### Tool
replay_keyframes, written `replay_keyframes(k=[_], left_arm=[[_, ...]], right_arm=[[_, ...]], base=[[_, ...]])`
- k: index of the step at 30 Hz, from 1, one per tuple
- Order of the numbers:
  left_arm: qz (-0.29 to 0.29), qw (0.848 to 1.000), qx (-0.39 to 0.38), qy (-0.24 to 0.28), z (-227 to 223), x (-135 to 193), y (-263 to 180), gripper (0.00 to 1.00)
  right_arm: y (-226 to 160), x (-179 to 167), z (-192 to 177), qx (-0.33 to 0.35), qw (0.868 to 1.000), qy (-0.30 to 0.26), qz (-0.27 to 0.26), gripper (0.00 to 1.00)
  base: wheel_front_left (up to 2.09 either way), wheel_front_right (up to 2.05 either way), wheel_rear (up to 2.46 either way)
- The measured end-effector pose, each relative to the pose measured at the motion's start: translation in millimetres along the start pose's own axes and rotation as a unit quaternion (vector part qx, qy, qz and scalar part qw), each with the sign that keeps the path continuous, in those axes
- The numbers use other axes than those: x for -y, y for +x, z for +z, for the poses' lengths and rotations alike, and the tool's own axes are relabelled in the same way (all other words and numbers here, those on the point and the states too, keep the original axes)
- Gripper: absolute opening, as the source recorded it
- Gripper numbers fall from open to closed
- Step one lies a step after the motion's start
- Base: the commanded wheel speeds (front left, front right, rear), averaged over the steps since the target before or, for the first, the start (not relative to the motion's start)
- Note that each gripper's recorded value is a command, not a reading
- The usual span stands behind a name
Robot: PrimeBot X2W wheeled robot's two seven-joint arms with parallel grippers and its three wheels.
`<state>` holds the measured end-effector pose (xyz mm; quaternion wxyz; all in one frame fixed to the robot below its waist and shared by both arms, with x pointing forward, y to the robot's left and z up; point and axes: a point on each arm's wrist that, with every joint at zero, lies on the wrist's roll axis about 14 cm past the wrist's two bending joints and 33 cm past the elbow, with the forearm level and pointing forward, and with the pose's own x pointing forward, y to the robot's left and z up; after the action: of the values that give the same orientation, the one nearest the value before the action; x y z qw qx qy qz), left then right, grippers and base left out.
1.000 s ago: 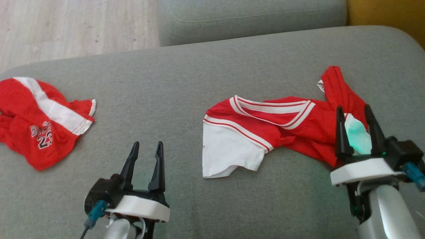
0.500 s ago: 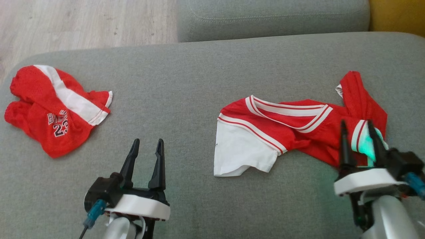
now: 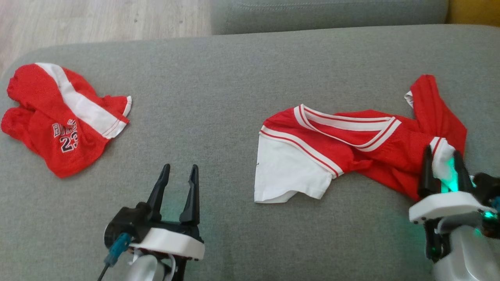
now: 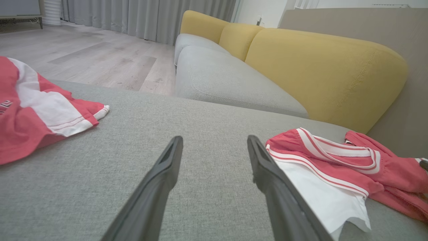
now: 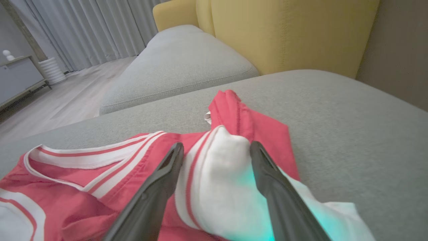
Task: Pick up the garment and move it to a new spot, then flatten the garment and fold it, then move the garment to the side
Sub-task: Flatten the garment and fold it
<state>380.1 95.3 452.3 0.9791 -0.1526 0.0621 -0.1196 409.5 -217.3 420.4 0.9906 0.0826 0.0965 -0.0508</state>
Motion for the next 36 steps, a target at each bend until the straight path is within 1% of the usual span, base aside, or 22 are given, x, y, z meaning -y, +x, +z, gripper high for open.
replay_keyframes(k=[3,6,7,8,9,12,16,20,22,23,27,32,36], left_arm=[[-0.001,1.000,-0.004,0.002,-2,0,2,1.00],[-0.001,1.000,-0.007,0.001,-4,-1,3,1.00],[0.000,1.000,-0.008,0.001,-5,-1,3,1.00],[0.000,1.000,-0.009,0.001,-5,-2,3,1.00],[0.001,1.000,-0.009,0.001,-5,-2,2,1.00],[0.000,1.000,-0.006,0.003,-3,-2,3,1.00],[-0.004,1.000,0.004,0.006,4,1,5,1.00],[-0.003,1.000,0.011,0.007,9,1,1,1.00],[0.001,1.000,0.013,0.007,10,-1,-1,1.00],[0.001,1.000,0.013,0.007,10,-1,-1,1.00],[0.012,1.000,0.014,0.003,11,-7,-7,1.00],[0.032,0.999,0.008,-0.008,6,-17,-15,1.00],[0.048,0.999,0.007,-0.011,6,-27,-18,1.00]], right_arm=[[7,-7,-7,-0.012,1.000,0.016,0.005,1.00],[8,-8,-20,-0.034,0.999,0.019,0.004,1.00],[8,-9,-24,-0.040,0.999,0.022,0.004,0.87],[8,-10,-25,-0.043,0.999,0.023,0.006,0.31],[9,-11,-25,-0.042,0.999,0.025,0.007,0.00],[11,-15,-18,-0.033,0.999,0.023,0.013,0.00],[18,-27,23,0.030,0.999,0.013,0.033,0.00],[21,-56,64,0.093,0.993,-0.010,0.077,0.00],[23,-73,75,0.109,0.988,-0.030,0.103,0.00],[23,-73,75,0.109,0.988,-0.030,0.103,0.00],[36,-118,105,0.142,0.974,-0.069,0.163,0.00],[67,-163,154,0.184,0.949,-0.132,0.221,0.00],[98,-191,165,0.178,0.938,-0.164,0.247,0.00]], base=[[0.00,0.00,0.00],[0.00,0.00,0.00],[0.00,0.00,0.00],[0.00,0.00,0.00],[0.00,0.00,0.00],[0.00,0.00,0.00],[0.00,0.00,0.00],[0.00,0.00,0.00],[0.00,0.00,0.00],[0.00,0.00,0.00],[0.00,0.00,0.00],[0.00,0.00,0.00],[0.00,0.00,0.00]])
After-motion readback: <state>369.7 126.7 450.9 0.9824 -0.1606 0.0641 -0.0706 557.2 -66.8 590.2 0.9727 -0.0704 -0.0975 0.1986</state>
